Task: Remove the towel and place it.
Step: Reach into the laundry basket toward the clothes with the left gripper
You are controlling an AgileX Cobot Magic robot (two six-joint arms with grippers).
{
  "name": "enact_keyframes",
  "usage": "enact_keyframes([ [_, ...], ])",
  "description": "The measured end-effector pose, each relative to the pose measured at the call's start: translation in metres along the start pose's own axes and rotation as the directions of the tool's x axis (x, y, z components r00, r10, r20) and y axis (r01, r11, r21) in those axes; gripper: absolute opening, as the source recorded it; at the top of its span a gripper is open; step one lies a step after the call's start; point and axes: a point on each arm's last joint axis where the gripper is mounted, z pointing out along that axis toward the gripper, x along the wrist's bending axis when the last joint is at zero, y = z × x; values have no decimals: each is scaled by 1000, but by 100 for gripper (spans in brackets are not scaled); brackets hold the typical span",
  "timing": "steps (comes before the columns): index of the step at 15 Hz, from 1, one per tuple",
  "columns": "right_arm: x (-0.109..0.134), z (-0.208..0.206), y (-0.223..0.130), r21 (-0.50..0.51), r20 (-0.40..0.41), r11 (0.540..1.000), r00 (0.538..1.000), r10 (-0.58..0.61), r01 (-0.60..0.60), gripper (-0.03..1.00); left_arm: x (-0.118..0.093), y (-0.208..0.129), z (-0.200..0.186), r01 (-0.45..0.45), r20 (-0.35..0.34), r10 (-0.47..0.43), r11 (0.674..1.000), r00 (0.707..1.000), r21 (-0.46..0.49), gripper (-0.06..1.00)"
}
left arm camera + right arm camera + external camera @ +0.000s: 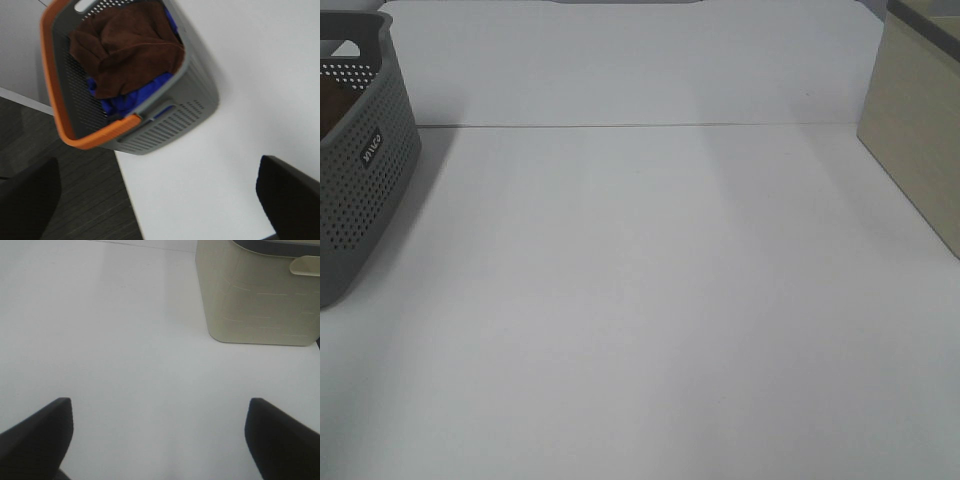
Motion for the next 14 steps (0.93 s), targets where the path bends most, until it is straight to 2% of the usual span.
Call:
enact_keyframes([
  [1, 0, 0, 0, 0, 0, 1000, 1000, 0, 0, 89, 33, 40, 21, -142, -27, 144, 988, 989, 67, 99],
  [3, 0, 0, 0, 0, 0, 1000, 1000, 0, 0, 89, 59, 73, 66, -254, -5, 259, 951, 966, 174, 99],
  [5, 0, 0, 0, 0, 0, 1000, 1000, 0, 0, 89, 78, 96, 121, -324, 26, 331, 901, 943, 289, 99],
  [7, 0, 0, 0, 0, 0, 1000, 1000, 0, 0, 89, 86, 106, 176, -387, 80, 387, 839, 918, 382, 99],
  [8, 0, 0, 0, 0, 0, 1000, 1000, 0, 0, 89, 86, 106, 206, -425, 120, 416, 797, 902, 429, 99],
  [9, 0, 0, 0, 0, 0, 1000, 1000, 0, 0, 89, 87, 106, 217, -446, 134, 435, 775, 890, 448, 99],
  [10, 0, 0, 0, 0, 0, 1000, 1000, 0, 0, 89, 86, 105, 242, -489, 176, 466, 729, 867, 479, 99],
  [11, 0, 0, 0, 0, 0, 1000, 1000, 0, 0, 89, 87, 102, 267, -518, 215, 479, 700, 851, 492, 99],
  [14, 0, 0, 0, 0, 0, 1000, 1000, 0, 0, 89, 96, 92, 317, -531, 274, 458, 682, 846, 503, 99],
])
